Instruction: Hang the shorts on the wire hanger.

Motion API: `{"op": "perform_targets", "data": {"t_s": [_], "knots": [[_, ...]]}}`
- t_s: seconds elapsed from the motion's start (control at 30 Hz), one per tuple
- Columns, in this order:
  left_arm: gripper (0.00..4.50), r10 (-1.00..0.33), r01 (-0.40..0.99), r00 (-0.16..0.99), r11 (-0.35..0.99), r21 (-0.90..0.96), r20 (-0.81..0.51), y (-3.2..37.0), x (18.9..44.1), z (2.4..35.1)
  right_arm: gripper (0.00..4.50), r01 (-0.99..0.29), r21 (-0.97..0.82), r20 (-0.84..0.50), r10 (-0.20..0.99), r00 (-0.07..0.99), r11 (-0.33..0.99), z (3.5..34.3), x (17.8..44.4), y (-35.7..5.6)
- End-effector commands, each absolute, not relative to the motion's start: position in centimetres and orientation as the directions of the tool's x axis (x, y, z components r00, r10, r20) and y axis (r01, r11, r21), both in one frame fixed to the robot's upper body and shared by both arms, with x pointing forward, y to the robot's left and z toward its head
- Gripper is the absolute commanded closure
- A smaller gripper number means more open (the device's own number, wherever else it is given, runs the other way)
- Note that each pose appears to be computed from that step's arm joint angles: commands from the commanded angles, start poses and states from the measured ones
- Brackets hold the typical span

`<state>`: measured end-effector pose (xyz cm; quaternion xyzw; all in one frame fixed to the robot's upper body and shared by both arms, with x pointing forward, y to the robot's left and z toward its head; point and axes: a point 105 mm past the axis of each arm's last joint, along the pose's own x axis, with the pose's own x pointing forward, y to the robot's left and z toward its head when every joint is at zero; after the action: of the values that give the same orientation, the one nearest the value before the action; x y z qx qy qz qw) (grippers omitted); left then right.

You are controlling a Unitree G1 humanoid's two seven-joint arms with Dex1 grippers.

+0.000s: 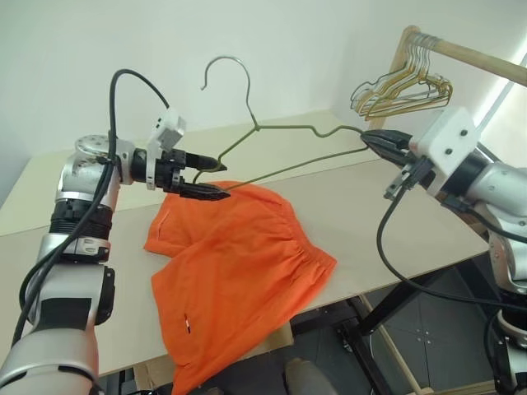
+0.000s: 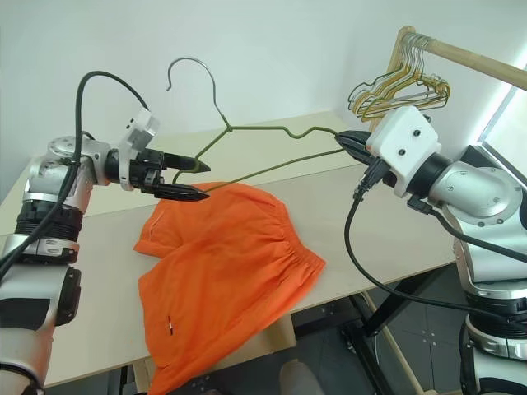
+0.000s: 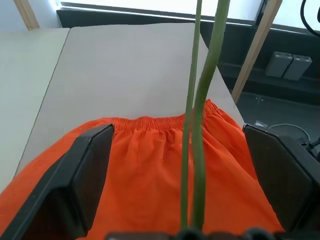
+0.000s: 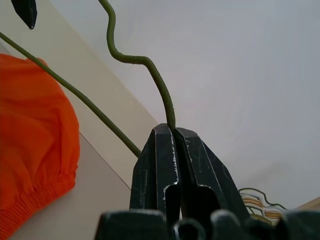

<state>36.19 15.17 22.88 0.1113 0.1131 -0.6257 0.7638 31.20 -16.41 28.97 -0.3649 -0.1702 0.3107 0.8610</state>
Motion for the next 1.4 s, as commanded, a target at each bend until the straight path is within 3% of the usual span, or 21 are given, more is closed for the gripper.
{"op": "perform_targets", "data": {"t_s": [0.03, 0.13, 0.3, 0.4, 0.83, 0.9, 1.03, 1.17, 1.33, 1.4], "knots": [[0.02, -0.909, 0.976, 0.217, 0.196, 0.094, -0.356, 15.1, 36.3, 23.2, 4.50, -0.364, -0.757, 0.124, 0.666, 0.736, 0.543, 30.5, 30.6, -16.2], [0.02, -0.877, 0.963, 0.270, 0.235, 0.134, -0.398, 15.4, 37.0, 22.5, 4.50, -0.367, -0.754, 0.126, 0.667, 0.734, 0.545, 30.6, 30.5, -16.2], [0.02, -0.872, 0.968, 0.251, 0.215, 0.131, -0.421, 15.5, 36.8, 21.9, 4.50, -0.367, -0.752, 0.129, 0.668, 0.733, 0.547, 30.6, 30.4, -16.2], [0.53, -0.863, 0.966, 0.256, 0.215, 0.143, -0.435, 15.5, 36.9, 21.6, 4.50, -0.367, -0.752, 0.129, 0.668, 0.733, 0.548, 30.6, 30.4, -16.1], [4.40, -0.857, 0.965, 0.259, 0.213, 0.151, -0.446, 15.9, 36.7, 21.4, 4.50, -0.365, -0.749, 0.132, 0.664, 0.736, 0.554, 30.7, 30.5, -16.3], [4.48, -0.856, 0.963, 0.269, 0.225, 0.150, -0.442, 16.0, 36.8, 21.5, 4.50, -0.366, -0.750, 0.132, 0.667, 0.734, 0.551, 30.6, 30.5, -16.3], [4.50, -0.846, 0.956, 0.292, 0.246, 0.159, -0.447, 16.0, 37.0, 21.7, 3.51, -0.400, -0.755, 0.092, 0.688, 0.720, 0.520, 30.0, 30.4, -16.1], [4.50, -0.831, 0.965, 0.262, 0.216, 0.148, -0.491, 16.5, 36.1, 21.2, 2.03, -0.497, -0.751, -0.024, 0.734, 0.679, 0.435, 28.2, 29.7, -15.6], [4.50, -0.720, 0.950, 0.310, 0.254, 0.179, -0.621, 18.5, 36.1, 19.4, 0.25, -0.591, -0.730, -0.151, 0.763, 0.628, 0.342, 26.8, 28.9, -15.5], [4.50, -0.696, 0.952, 0.303, 0.253, 0.173, -0.651, 19.0, 35.9, 19.0, 0.04, -0.663, -0.682, -0.235, 0.766, 0.599, 0.309, 26.6, 28.7, -15.5]]}}
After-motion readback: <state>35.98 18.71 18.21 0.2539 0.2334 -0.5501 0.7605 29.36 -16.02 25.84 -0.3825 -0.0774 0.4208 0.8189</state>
